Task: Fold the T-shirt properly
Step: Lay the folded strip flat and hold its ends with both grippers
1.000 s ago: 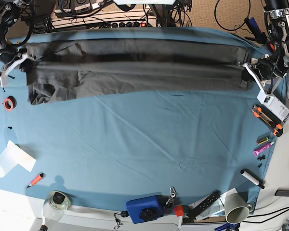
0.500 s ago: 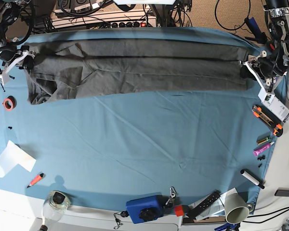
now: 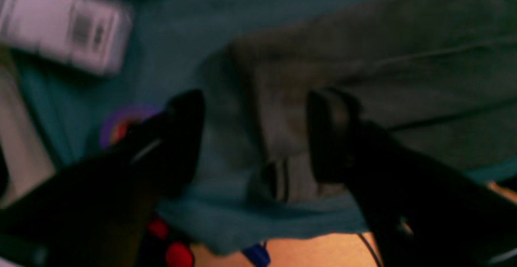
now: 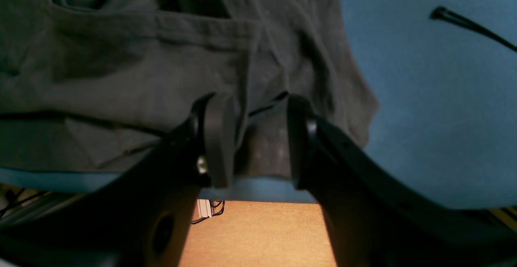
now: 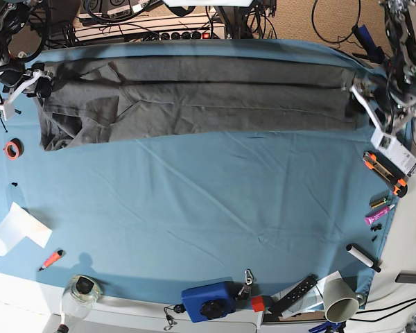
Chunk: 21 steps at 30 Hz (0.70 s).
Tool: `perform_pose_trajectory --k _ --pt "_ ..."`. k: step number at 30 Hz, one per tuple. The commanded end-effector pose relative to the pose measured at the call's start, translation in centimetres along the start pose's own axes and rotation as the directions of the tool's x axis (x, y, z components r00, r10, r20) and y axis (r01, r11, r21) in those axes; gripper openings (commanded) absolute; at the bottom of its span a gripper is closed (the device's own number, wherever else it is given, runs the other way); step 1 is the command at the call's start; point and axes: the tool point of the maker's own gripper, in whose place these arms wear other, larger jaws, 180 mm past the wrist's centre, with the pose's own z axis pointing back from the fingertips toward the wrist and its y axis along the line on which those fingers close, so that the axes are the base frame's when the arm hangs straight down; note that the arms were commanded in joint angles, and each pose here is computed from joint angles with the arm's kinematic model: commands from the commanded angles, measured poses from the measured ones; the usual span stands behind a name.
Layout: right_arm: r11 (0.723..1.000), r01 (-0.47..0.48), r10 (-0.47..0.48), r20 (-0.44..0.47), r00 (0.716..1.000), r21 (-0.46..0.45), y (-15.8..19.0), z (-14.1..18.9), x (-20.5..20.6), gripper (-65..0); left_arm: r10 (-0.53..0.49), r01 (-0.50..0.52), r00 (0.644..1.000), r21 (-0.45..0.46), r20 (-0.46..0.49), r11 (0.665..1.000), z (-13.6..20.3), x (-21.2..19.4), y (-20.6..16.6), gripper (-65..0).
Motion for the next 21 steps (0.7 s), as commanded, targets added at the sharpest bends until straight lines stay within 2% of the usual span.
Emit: perform_pose_trajectory --k 1,7,9,14,21 --pt "0.999 -0.029 0.03 0.039 0.999 -0.019 -0.4 0.8 1.4 -43.0 0.009 -0.01 0.999 0.027 0.035 1.0 0.4 0.7 0.5 -21.7" --pt "0.999 -0.029 0.03 0.039 0.999 -0.019 -0.5 0.8 1.4 -43.0 0.217 -0.219 0.976 0.052 0.035 0.974 -0.5 -0.1 -0.4 -21.7" --pt "0.999 -0.029 0.03 0.039 0.999 -0.019 -0.5 0.8 1.4 -43.0 0.243 -0.243 0.97 0.039 0.004 0.969 -0.8 -0.6 -1.2 -22.7" --pt "0.999 -0.029 0.03 0.038 0.999 -0.019 -0.5 0.8 1.4 -43.0 0.301 -0.301 0.954 0.018 0.009 0.953 -1.5 -0.9 -2.3 -30.4" --pt "0.999 -0.029 0.03 0.039 0.999 -0.019 -0.5 0.8 1.4 -43.0 0.337 -0.337 0.94 0.026 -0.042 0.941 -2.9 -2.4 -1.8 -30.6"
